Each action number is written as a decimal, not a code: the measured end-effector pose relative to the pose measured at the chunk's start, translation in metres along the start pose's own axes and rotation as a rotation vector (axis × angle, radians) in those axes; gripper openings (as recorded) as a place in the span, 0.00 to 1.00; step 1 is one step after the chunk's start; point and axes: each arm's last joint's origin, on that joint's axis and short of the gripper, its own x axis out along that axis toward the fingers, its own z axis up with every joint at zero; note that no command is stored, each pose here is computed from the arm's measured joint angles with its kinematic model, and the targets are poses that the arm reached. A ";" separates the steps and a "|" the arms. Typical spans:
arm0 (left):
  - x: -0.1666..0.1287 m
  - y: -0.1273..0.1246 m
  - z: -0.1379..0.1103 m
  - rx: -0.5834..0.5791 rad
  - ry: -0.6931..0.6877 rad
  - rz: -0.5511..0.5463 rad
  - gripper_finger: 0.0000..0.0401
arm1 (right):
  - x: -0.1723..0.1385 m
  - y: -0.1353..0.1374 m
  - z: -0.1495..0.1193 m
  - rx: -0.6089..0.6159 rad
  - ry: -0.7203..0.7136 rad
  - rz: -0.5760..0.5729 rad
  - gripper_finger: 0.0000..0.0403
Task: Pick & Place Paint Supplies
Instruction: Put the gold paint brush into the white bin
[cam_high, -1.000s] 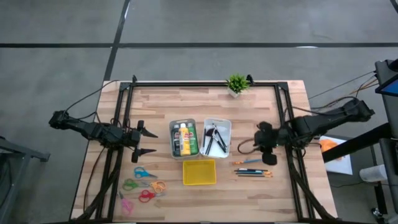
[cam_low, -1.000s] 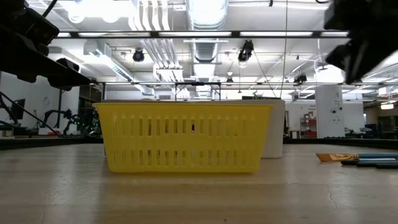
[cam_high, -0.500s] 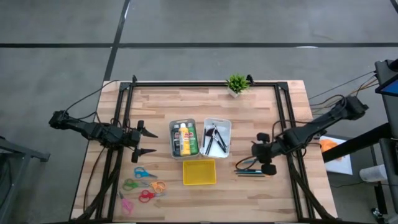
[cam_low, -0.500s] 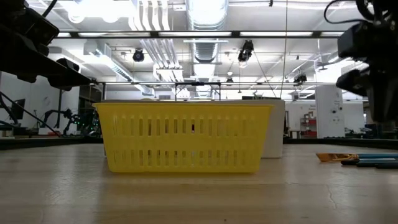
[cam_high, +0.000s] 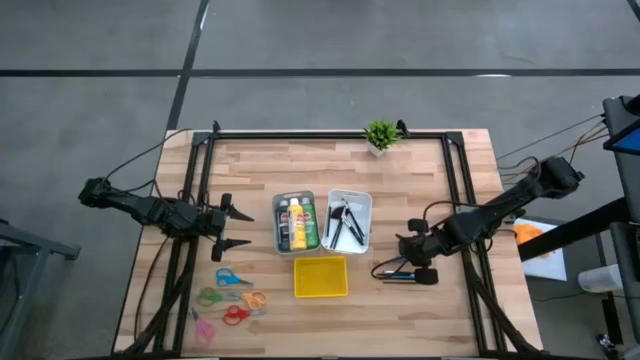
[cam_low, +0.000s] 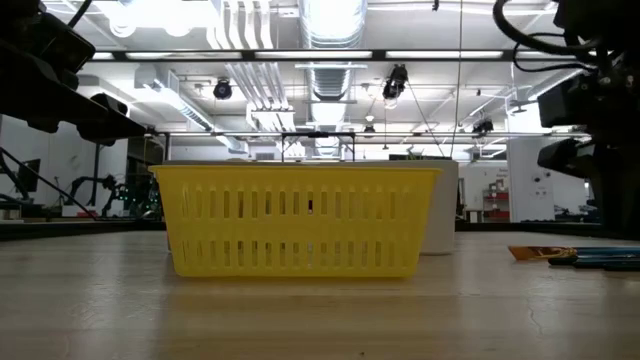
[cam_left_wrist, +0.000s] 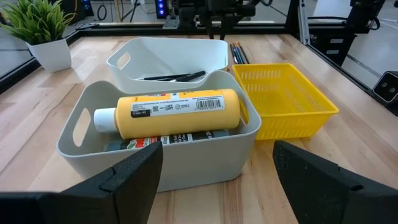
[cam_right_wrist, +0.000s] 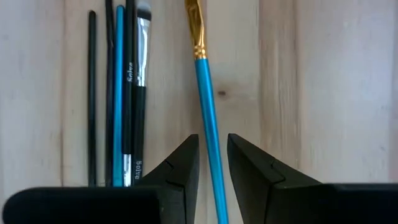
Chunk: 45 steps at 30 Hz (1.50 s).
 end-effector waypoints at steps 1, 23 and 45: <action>0.000 0.000 0.000 0.000 0.000 0.000 0.76 | 0.002 0.000 0.000 0.000 0.002 -0.001 0.20; 0.000 0.000 0.000 0.000 0.000 0.000 0.76 | 0.020 0.001 -0.001 -0.003 0.059 -0.039 0.04; 0.000 0.000 0.000 0.000 0.000 0.000 0.76 | -0.008 -0.001 0.000 0.009 -0.043 0.000 0.05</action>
